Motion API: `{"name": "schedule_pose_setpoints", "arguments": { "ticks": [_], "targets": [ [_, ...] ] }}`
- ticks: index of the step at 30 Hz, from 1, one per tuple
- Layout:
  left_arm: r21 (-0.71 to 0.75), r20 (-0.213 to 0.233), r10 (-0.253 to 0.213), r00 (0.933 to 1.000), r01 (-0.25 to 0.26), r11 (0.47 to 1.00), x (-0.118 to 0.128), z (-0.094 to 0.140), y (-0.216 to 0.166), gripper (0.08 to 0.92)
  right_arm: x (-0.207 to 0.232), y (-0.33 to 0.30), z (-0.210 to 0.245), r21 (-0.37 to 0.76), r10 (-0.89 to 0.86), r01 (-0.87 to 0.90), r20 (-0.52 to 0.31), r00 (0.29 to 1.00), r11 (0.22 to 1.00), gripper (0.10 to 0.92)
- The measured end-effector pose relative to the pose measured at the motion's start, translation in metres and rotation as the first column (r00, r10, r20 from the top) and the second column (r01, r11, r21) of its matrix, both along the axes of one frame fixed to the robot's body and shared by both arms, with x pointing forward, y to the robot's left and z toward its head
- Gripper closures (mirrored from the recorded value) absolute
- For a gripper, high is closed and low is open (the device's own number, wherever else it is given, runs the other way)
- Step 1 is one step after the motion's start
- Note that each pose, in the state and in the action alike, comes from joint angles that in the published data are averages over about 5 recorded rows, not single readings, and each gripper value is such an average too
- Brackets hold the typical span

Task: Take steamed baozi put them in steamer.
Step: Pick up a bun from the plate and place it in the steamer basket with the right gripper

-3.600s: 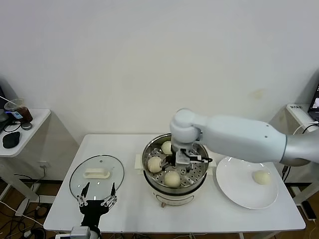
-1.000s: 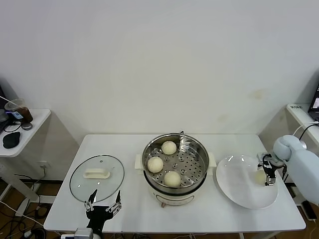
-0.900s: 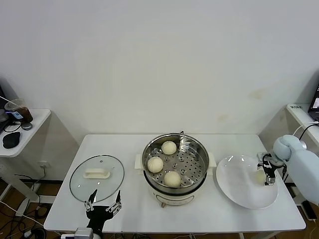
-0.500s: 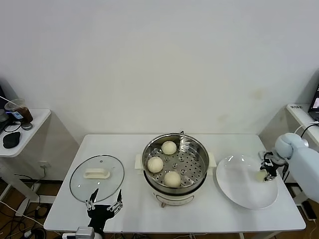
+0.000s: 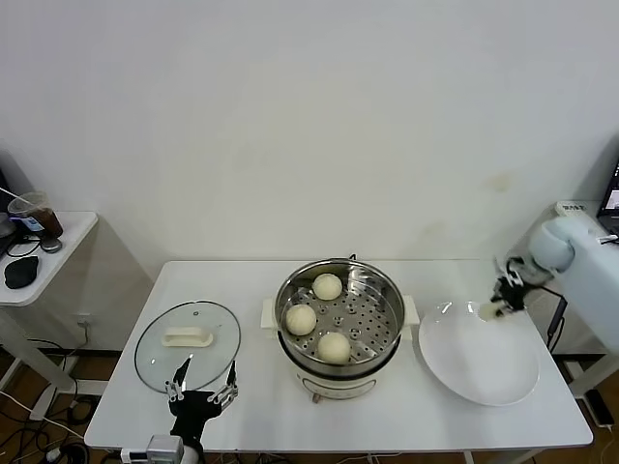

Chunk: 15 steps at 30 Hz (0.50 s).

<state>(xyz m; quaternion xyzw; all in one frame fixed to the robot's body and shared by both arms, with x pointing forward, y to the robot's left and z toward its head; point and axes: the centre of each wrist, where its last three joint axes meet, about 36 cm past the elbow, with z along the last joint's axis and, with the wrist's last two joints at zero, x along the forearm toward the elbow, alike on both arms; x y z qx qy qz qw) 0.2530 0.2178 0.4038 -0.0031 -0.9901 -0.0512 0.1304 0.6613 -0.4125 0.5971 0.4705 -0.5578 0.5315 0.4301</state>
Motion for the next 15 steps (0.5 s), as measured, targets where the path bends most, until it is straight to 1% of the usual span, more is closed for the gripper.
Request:
{"name": "schedule_pose_setpoints", "arguments": {
  "ticks": [4,8,11,15],
  "targets": [
    [0.008,-0.001,-0.003,1.0,0.003,1.0,0.0,0.0,0.0,0.177,0.009,0.052,0.047,0.062,0.053,-0.054,0.014,0.998,0.997,0.7],
    [0.009,-0.003,-0.002,1.0,0.002,1.0,0.0,0.0,0.0,0.177,0.012,0.104,0.082,0.105,0.107,-0.107,0.007,0.994,0.989,0.699],
    [0.013,-0.003,0.001,1.0,-0.001,1.0,0.001,0.0,0.001,0.177,0.01,0.139,0.096,0.124,0.143,-0.14,-0.013,0.99,0.982,0.699],
    [0.015,-0.004,0.001,1.0,-0.001,1.0,0.002,-0.001,0.002,0.177,0.006,0.179,0.101,0.128,0.178,-0.171,-0.045,0.983,0.977,0.699]
  ]
}}
